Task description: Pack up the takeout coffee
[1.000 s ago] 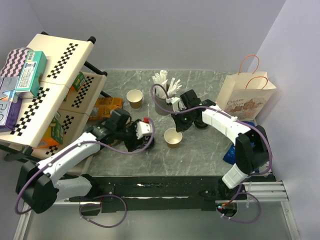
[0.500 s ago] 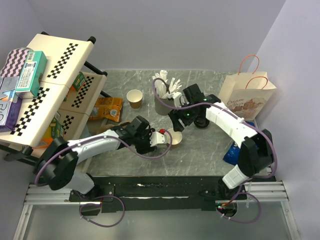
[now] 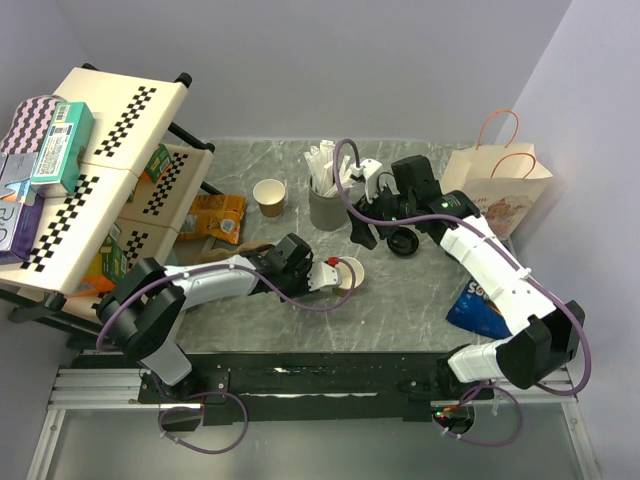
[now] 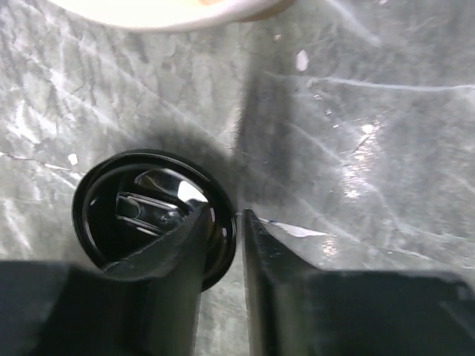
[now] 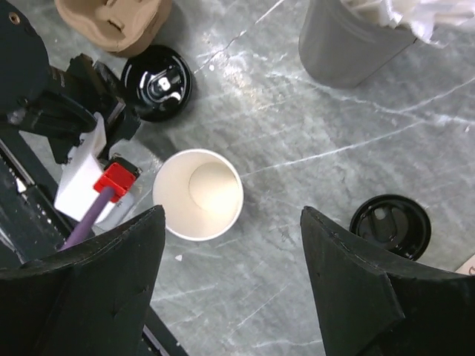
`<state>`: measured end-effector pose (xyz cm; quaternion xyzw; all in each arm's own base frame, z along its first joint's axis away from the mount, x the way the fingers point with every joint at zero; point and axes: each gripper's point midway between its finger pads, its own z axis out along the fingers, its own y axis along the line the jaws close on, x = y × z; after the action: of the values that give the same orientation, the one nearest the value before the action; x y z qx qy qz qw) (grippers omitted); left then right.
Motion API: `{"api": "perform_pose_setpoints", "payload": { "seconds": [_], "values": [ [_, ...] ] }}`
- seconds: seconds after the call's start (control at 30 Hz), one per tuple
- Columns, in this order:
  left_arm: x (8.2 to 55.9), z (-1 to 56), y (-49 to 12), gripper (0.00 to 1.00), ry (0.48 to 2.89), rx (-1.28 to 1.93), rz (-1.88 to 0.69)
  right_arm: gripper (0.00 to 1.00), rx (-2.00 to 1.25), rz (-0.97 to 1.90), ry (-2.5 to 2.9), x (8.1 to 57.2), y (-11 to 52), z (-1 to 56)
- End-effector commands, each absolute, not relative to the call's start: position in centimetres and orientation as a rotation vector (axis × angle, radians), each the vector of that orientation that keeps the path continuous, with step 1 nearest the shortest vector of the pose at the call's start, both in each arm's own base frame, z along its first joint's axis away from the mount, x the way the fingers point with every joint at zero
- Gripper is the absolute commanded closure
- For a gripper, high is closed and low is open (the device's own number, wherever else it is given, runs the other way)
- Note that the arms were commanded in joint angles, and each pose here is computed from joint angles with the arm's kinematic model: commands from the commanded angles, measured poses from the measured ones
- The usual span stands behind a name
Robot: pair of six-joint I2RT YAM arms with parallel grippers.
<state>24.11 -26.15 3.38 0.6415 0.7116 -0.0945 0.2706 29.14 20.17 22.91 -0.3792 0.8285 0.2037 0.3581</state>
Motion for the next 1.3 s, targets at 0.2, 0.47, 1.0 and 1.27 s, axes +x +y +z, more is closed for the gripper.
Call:
{"api": "perform_pose_setpoints", "payload": {
  "seconds": [0.2,0.47,1.0,1.27],
  "values": [
    [23.6,6.0,-27.1,0.92,1.948,1.688,-0.327,0.20,-0.962,0.523,2.054,30.2,20.1,25.4],
    [21.5,12.4,-27.9,0.99,1.916,1.604,-0.661,0.18,-1.090,0.574,1.900,28.3,20.4,27.6],
    [20.6,21.0,-28.8,0.99,1.781,1.678,-1.373,0.13,-1.652,0.475,1.276,21.1,21.4,26.6],
    [19.2,21.4,-29.1,0.99,1.794,1.696,-1.491,0.16,-1.846,0.362,1.027,20.3,24.8,24.8]
  ]
}}
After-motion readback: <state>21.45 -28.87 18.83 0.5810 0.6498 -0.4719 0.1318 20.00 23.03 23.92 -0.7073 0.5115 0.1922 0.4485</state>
